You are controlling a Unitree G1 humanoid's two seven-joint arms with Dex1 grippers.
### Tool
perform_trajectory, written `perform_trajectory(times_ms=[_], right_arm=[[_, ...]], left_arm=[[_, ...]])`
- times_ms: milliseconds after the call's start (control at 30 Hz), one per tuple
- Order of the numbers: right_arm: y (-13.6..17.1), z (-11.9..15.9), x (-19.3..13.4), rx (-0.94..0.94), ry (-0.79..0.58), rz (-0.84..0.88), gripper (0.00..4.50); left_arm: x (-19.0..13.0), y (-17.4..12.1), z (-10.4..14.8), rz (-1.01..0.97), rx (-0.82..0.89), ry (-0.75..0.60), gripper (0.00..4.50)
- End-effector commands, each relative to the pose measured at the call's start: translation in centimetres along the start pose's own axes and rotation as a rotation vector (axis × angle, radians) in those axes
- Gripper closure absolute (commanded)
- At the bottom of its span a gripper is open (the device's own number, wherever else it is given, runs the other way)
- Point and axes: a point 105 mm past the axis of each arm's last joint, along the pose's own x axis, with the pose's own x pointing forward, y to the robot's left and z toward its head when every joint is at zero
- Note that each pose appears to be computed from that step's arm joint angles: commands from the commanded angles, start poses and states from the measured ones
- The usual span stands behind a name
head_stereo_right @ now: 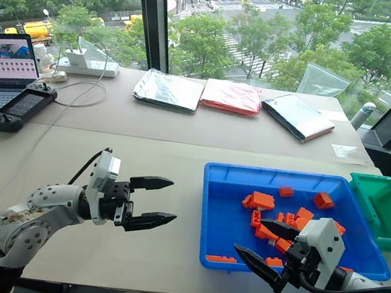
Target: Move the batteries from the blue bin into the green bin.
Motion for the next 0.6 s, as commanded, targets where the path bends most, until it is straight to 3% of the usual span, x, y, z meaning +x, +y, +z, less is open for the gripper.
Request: perform_trajectory(times_ms=[33, 367, 600], right_arm=[[0.3, 0.8, 0.0, -0.041, -0.033, 0.001, 0.02], [-1.3, 0.7, -0.6, -0.111, 0.037, -0.075, 0.02], [-5.5, 1.8, -2.6, -0.324, 0.313, -0.186, 0.02]], left_arm=[[0.2, -0.2, 0.8, -0.013, 0.038, -0.025, 0.00], [0.5, -0.7, 1.0, -0.035, 0.031, -0.031, 0.00], [0.6, -0.9, 0.7, -0.055, 0.026, -0.028, 0.00]])
